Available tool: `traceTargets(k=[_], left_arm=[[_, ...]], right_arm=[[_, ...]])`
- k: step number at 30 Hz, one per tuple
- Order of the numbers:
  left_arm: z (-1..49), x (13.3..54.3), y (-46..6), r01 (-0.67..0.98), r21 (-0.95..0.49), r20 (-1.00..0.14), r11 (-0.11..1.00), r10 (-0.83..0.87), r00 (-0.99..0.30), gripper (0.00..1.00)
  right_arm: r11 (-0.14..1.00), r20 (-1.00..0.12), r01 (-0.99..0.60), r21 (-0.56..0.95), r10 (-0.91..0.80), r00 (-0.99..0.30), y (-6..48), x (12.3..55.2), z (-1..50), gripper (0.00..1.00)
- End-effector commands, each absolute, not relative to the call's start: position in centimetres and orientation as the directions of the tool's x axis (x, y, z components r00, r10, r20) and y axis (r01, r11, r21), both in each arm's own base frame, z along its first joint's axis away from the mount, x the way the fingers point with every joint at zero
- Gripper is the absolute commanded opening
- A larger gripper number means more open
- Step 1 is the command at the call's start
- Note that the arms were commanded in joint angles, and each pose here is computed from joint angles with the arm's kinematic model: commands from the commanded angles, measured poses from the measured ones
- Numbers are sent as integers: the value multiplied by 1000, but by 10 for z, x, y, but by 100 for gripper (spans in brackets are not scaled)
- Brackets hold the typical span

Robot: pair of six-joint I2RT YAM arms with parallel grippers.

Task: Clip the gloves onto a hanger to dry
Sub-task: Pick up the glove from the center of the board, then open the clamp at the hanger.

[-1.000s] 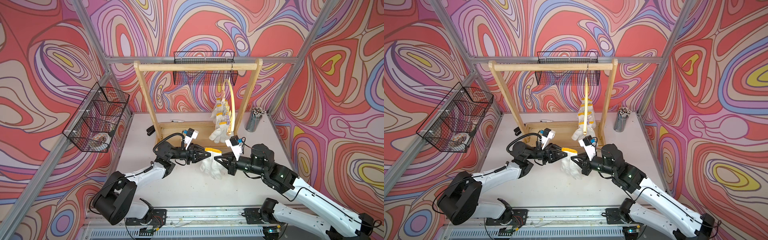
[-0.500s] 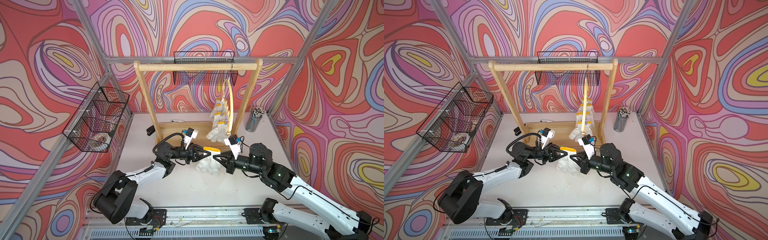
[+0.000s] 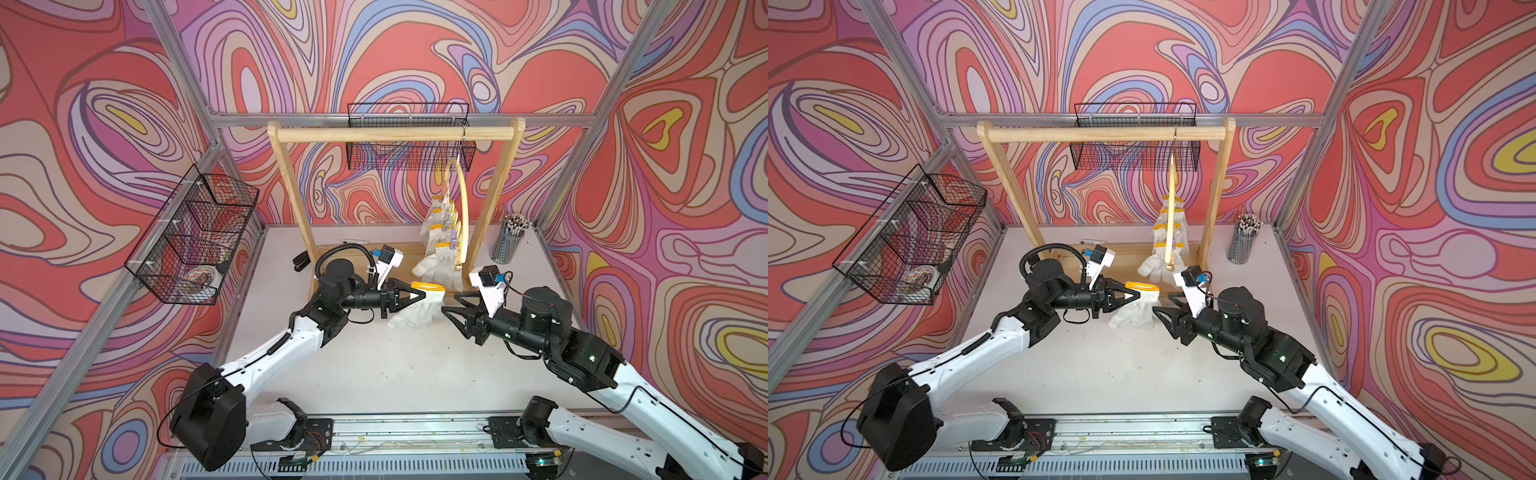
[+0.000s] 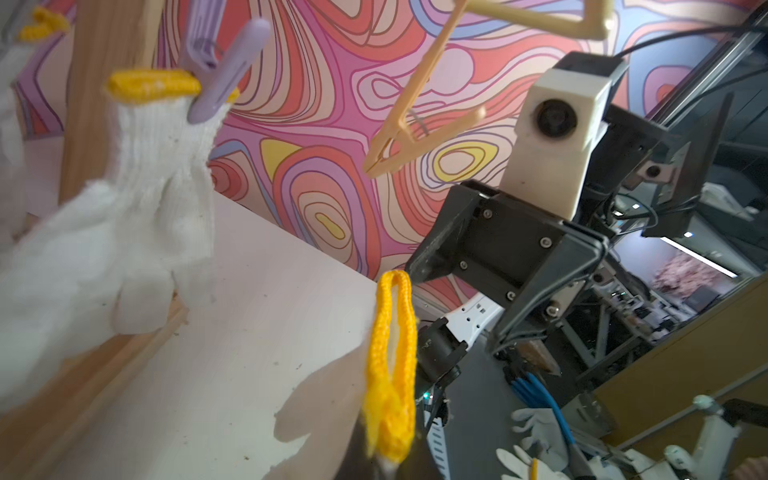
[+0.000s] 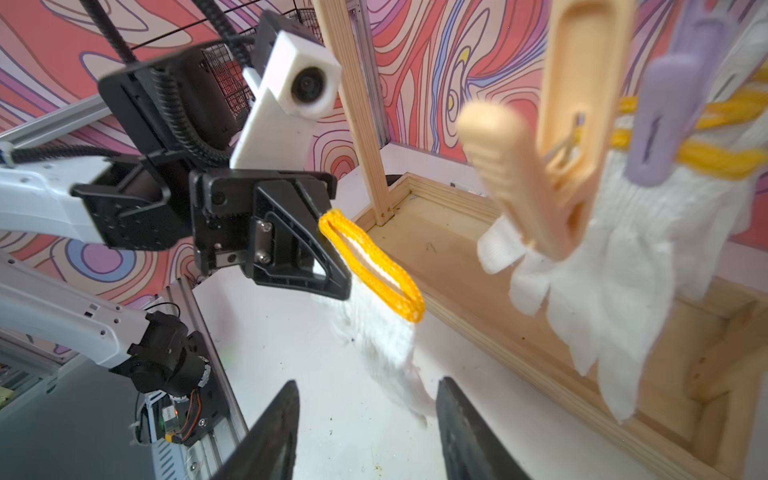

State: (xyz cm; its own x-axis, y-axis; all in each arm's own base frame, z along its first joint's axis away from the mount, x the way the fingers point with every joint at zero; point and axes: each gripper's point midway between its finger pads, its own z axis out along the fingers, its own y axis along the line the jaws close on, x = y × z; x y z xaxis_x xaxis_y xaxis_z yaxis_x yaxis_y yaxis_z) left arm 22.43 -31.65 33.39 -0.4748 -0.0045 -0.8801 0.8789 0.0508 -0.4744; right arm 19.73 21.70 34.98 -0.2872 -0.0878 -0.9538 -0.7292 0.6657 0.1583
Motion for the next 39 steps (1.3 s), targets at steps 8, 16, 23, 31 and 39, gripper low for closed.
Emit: traceTargets(k=[8, 16, 23, 31, 39], left_arm=[[323, 238, -324, 942, -284, -930, 180, 188, -316, 0], [331, 259, -341, 951, -215, -947, 221, 192, -259, 0], [332, 269, -344, 944, -212, -951, 253, 170, -259, 0], [338, 267, -345, 951, -174, -962, 256, 162, -220, 0], [346, 267, -353, 961, -180, -970, 210, 123, -208, 0]], right_arm=[[723, -938, -670, -167, -325, -118, 192, 214, 393, 59], [728, -909, -640, -246, -402, -108, 187, 224, 401, 61], [713, -894, -661, -235, -426, -141, 200, 249, 391, 62], [675, -937, -733, -88, -307, -170, 183, 268, 391, 63], [499, -902, -865, -39, -390, -184, 205, 262, 372, 62]])
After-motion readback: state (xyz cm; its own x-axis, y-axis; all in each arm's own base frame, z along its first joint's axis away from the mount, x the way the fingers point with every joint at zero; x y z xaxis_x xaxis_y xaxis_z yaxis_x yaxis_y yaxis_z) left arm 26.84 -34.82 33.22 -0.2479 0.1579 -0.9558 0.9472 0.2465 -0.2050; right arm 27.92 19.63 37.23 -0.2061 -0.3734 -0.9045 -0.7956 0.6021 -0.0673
